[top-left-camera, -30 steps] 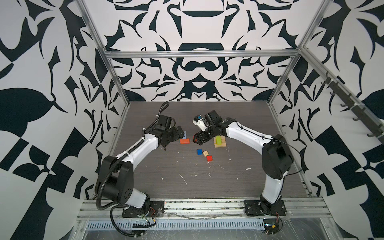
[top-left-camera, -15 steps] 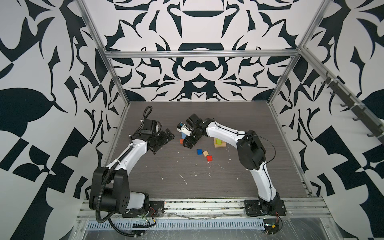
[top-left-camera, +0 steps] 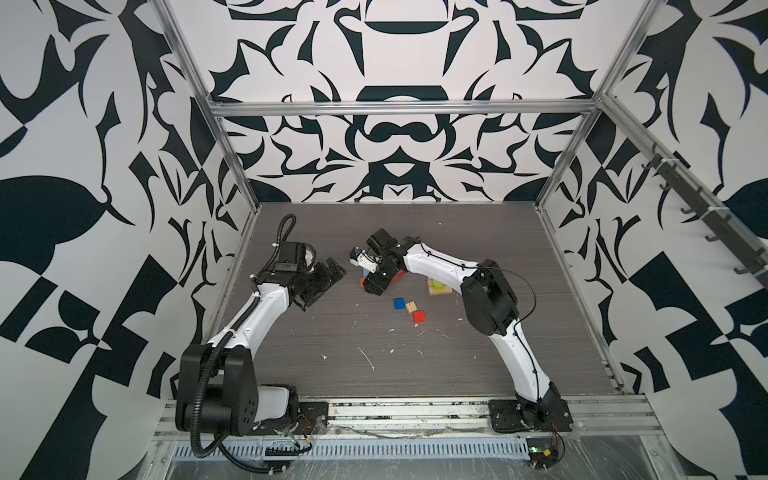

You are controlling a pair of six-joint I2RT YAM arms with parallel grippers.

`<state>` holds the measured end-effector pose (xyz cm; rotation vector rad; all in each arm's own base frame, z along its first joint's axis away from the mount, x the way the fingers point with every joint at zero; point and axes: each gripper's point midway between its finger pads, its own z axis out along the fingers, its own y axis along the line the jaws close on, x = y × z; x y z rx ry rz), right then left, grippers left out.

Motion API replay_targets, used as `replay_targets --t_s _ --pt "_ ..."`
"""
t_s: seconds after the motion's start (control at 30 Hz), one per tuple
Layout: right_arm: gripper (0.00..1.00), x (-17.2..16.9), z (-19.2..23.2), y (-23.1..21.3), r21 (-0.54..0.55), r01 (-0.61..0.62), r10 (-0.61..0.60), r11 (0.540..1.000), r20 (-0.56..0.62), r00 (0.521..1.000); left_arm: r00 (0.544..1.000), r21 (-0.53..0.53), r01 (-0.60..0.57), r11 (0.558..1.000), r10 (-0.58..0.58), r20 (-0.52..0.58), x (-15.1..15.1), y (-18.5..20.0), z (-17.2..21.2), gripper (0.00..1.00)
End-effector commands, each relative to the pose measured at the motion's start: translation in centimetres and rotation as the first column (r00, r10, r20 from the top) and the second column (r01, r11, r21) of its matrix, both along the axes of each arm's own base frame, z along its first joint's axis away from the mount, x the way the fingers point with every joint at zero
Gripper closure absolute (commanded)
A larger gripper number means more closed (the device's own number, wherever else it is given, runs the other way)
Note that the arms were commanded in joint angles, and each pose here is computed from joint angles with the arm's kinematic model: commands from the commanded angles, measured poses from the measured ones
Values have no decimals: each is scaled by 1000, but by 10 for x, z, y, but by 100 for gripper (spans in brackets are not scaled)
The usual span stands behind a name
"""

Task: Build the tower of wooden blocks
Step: 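Raise the left gripper away while the right gripper moves over the orange block, then lower the right gripper and grasp the orange block beside the light blue block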

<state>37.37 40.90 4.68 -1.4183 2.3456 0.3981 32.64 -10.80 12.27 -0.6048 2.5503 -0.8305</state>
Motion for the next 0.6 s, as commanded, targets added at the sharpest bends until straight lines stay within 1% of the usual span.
replay_targets --t_s 0.0,0.3,0.43,0.57 --pt "26 9 16 4 10 -8 8 1000 42 999 1000 -17 -3 1000 3 -21 -6 -1 -1 1" --pt "27 6 0 4 -35 -12 12 999 -2 1000 1000 -19 -3 1000 3 -29 -8 -1 -6 0" --pt "32 2 -1 3 -66 -15 15 998 -2 1000 999 -21 -7 1000 7 -31 -8 -1 -7 0" --pt "38 -4 4 7 -68 -24 25 997 14 1000 1000 -23 -10 1000 10 -30 -8 -1 -8 1"
